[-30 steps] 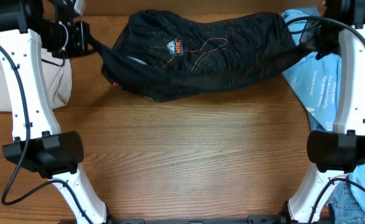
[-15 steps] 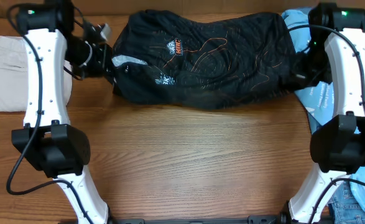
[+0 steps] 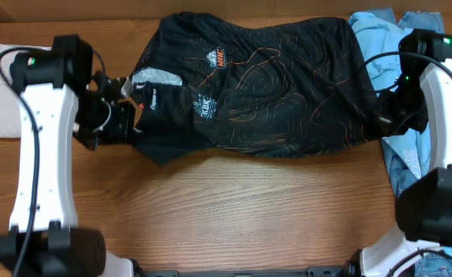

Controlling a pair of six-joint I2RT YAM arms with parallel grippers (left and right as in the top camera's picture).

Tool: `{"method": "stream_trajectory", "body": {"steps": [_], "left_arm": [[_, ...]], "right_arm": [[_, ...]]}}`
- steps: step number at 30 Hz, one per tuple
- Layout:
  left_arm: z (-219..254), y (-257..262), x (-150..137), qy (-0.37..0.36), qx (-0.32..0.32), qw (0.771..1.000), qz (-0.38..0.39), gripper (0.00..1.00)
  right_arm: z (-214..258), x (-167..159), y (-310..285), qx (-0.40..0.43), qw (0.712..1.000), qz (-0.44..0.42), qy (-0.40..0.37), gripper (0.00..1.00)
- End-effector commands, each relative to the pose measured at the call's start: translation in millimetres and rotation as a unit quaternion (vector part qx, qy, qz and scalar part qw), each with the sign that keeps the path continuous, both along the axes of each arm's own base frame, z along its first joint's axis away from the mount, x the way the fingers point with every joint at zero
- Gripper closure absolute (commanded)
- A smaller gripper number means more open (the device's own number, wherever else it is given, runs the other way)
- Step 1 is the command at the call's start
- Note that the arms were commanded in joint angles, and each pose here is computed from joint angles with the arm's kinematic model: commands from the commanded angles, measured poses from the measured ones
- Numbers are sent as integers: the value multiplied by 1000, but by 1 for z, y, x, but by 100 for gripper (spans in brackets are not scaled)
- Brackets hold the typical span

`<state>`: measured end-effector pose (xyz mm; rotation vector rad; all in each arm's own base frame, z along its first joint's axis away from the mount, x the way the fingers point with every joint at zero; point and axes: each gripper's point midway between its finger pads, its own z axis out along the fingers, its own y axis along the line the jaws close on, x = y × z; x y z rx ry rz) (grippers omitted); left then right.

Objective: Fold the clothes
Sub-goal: 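Lay the jersey flat on the table, pulling it toward the robot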

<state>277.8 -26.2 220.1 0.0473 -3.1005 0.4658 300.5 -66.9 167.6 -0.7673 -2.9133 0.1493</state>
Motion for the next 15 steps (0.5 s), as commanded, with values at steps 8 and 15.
{"method": "stream_trajectory", "body": {"steps": [8, 15], "left_arm": [[14, 31, -45, -18, 101, 990, 100, 96], [19, 52, -67, -31, 161, 974, 158, 96]], "right_arm": [[26, -40, 12, 15, 998, -2, -62, 96], [0, -60, 11, 21, 999, -11, -25, 96]]}}
